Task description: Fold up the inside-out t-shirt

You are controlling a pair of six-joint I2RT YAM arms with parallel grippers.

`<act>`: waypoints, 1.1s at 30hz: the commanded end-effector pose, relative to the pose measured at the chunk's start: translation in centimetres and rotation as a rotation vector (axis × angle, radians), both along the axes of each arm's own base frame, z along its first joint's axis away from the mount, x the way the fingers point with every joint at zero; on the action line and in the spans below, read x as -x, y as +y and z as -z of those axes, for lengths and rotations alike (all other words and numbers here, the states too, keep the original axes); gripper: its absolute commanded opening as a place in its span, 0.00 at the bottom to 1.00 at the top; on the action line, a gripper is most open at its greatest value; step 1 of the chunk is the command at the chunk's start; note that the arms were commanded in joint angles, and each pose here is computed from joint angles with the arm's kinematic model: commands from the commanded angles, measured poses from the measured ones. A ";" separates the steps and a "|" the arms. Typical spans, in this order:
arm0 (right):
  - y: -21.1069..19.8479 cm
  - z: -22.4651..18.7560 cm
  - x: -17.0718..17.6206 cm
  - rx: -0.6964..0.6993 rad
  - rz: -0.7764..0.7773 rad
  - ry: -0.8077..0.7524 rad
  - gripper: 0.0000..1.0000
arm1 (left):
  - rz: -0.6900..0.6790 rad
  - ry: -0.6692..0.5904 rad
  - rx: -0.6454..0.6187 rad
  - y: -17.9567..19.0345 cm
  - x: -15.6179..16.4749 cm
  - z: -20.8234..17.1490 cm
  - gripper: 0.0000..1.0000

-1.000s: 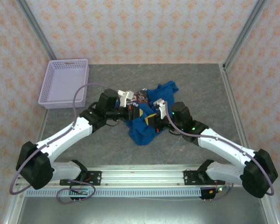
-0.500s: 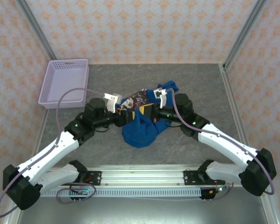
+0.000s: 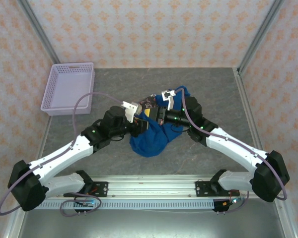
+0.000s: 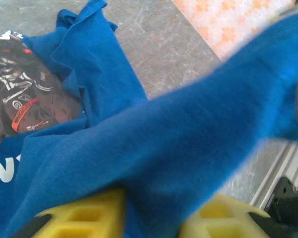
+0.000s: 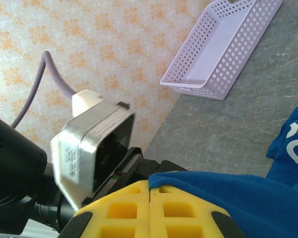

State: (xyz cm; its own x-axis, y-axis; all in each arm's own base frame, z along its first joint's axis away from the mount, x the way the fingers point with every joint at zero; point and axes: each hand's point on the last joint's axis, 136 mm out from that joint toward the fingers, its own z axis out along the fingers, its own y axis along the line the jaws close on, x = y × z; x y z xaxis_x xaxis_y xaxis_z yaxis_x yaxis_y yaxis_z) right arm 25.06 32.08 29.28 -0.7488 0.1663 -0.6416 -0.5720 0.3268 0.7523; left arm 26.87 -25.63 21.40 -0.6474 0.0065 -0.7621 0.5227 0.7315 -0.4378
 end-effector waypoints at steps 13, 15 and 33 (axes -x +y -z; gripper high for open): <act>-7.9 6.5 0.3 0.492 0.187 -0.317 0.52 | 0.167 0.034 0.280 1.0 1.8 -2.7 0.00; -7.2 7.0 0.0 0.485 0.171 -0.335 0.53 | 0.192 0.031 0.288 0.7 2.1 -3.1 0.00; -3.4 6.9 0.4 0.331 -0.028 -0.301 0.00 | -0.058 0.055 0.101 4.4 -0.2 -0.6 0.00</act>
